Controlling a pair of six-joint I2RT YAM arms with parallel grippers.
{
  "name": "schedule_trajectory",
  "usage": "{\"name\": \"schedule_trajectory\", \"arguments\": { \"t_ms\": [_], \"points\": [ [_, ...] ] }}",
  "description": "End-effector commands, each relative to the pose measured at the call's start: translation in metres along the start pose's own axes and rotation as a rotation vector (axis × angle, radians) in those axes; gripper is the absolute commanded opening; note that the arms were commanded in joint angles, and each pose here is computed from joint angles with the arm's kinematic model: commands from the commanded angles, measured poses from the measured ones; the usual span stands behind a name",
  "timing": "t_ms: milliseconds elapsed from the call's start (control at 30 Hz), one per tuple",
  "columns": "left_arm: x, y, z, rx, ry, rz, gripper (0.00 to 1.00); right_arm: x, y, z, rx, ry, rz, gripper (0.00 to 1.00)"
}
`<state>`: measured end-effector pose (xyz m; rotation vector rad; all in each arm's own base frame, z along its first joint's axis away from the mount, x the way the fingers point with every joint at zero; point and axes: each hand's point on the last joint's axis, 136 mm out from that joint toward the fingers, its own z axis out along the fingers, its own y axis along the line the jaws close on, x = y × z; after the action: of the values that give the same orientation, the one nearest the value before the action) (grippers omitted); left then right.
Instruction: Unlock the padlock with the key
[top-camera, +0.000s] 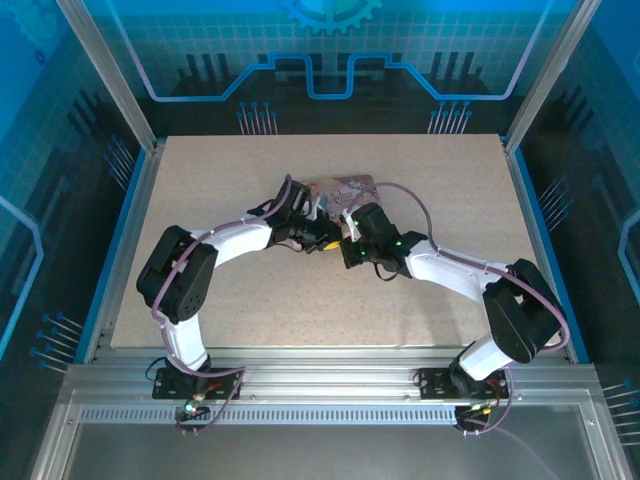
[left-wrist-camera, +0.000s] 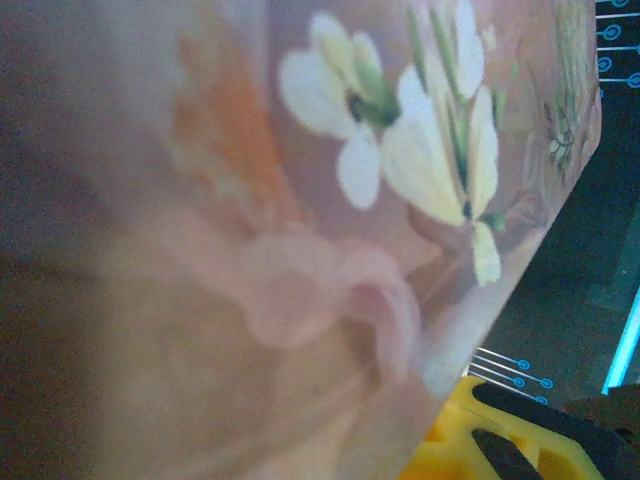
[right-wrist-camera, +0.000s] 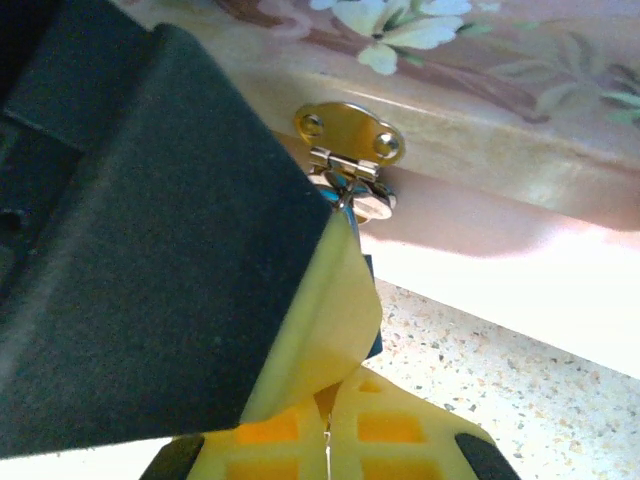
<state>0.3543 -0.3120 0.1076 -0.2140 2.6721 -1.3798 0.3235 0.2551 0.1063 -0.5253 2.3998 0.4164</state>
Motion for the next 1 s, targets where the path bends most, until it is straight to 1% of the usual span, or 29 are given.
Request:
{"name": "schedule_trajectory", "arguments": {
  "t_ms": [0,267,333,400,433,467,500,533,567,800,967],
  "points": [
    [0.007,-0.044,-0.013,0.119,0.045,0.056,0.08,0.000,-0.003,0.006,-0.011,0.006,0.008,0.00],
    [0.009,-0.038,-0.011,0.113,0.048,0.052,0.08,0.007,-0.002,0.007,-0.048,0.005,0.039,0.00],
    [0.010,-0.036,-0.011,0.111,0.049,0.049,0.08,0.006,-0.002,0.006,-0.078,-0.009,0.073,0.00],
    [0.010,-0.035,-0.012,0.109,0.048,0.047,0.08,0.003,-0.005,0.004,-0.073,-0.019,0.079,0.00],
    [0.011,-0.034,-0.011,0.109,0.049,0.045,0.08,0.002,-0.006,0.002,-0.065,-0.024,0.074,0.06],
    [0.011,-0.034,-0.012,0.109,0.049,0.046,0.08,0.013,-0.010,0.002,-0.050,-0.010,0.077,0.16],
    [0.011,-0.033,-0.012,0.108,0.049,0.045,0.08,0.013,-0.012,0.000,-0.042,-0.016,0.079,0.23],
    [0.011,-0.033,-0.012,0.109,0.050,0.044,0.08,0.013,-0.013,-0.003,-0.036,-0.024,0.077,0.28],
    [0.011,-0.033,-0.012,0.110,0.049,0.045,0.08,0.014,-0.014,-0.005,-0.032,-0.027,0.075,0.31],
    [0.010,-0.035,-0.013,0.115,0.048,0.045,0.08,0.014,-0.016,-0.008,-0.020,-0.028,0.060,0.38],
    [0.011,-0.033,-0.012,0.114,0.054,0.039,0.08,0.008,-0.017,-0.005,-0.008,-0.027,0.046,0.39]
  ]
}}
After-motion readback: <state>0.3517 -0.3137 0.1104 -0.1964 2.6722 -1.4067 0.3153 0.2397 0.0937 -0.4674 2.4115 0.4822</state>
